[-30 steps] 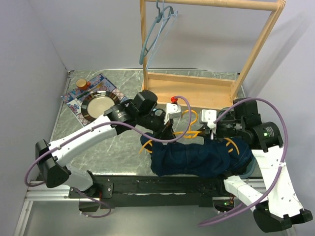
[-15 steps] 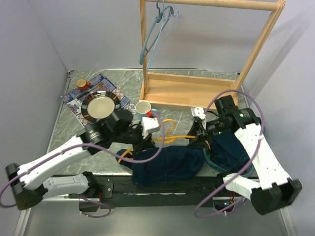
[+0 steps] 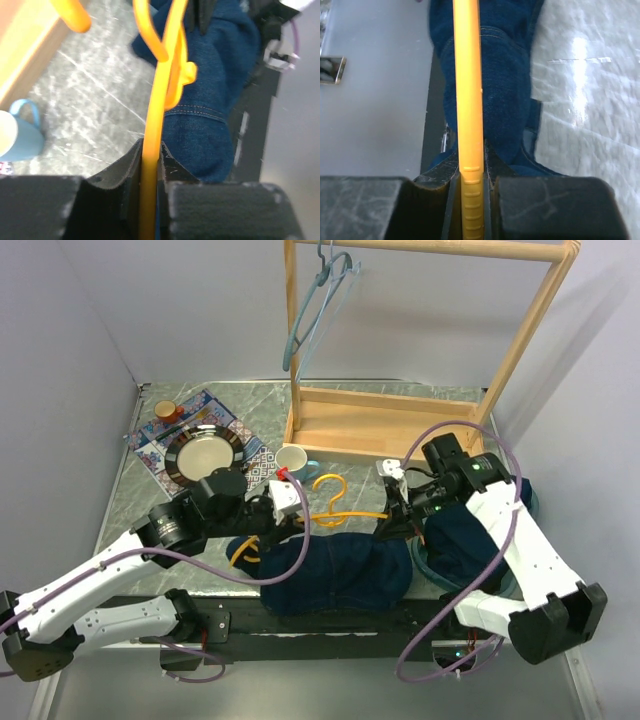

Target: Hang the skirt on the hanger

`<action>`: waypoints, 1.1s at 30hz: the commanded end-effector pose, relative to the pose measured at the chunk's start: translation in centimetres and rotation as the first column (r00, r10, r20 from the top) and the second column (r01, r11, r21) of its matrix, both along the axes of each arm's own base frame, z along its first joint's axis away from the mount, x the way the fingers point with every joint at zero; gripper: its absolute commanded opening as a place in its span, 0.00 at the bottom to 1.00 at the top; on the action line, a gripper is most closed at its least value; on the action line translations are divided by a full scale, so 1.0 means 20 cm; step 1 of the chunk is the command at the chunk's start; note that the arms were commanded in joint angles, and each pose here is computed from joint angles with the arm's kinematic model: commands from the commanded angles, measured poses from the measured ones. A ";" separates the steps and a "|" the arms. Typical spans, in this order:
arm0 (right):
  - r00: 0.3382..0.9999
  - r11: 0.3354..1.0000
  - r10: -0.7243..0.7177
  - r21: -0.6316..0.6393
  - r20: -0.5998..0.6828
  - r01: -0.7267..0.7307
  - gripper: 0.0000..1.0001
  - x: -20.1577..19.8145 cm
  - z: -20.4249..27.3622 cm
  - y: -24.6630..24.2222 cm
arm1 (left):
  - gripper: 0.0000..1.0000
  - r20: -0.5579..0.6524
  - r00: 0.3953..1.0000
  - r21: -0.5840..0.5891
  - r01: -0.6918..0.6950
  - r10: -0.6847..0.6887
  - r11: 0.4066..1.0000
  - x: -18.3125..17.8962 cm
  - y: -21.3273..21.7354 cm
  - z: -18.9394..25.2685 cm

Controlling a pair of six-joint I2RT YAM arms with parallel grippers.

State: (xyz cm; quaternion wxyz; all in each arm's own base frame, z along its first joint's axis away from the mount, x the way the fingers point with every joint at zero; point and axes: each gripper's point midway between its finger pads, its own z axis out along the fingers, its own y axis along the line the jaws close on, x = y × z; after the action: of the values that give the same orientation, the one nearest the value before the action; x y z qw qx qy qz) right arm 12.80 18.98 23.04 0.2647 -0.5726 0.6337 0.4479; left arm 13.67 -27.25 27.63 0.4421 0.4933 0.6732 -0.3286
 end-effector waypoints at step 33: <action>-0.089 0.010 -0.975 0.436 0.205 0.900 0.00 1.31 1.52 -1.18 | 0.97 -0.030 0.913 -0.314 -0.395 0.407 0.863 0.16 0.24 -0.05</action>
State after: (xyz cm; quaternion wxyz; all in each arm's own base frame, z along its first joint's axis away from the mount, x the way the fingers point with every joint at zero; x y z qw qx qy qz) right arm 37.53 -3.64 46.53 0.5965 -0.0589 0.7996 0.0378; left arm 16.44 -21.84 24.88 0.5730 0.2891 0.7018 -0.3091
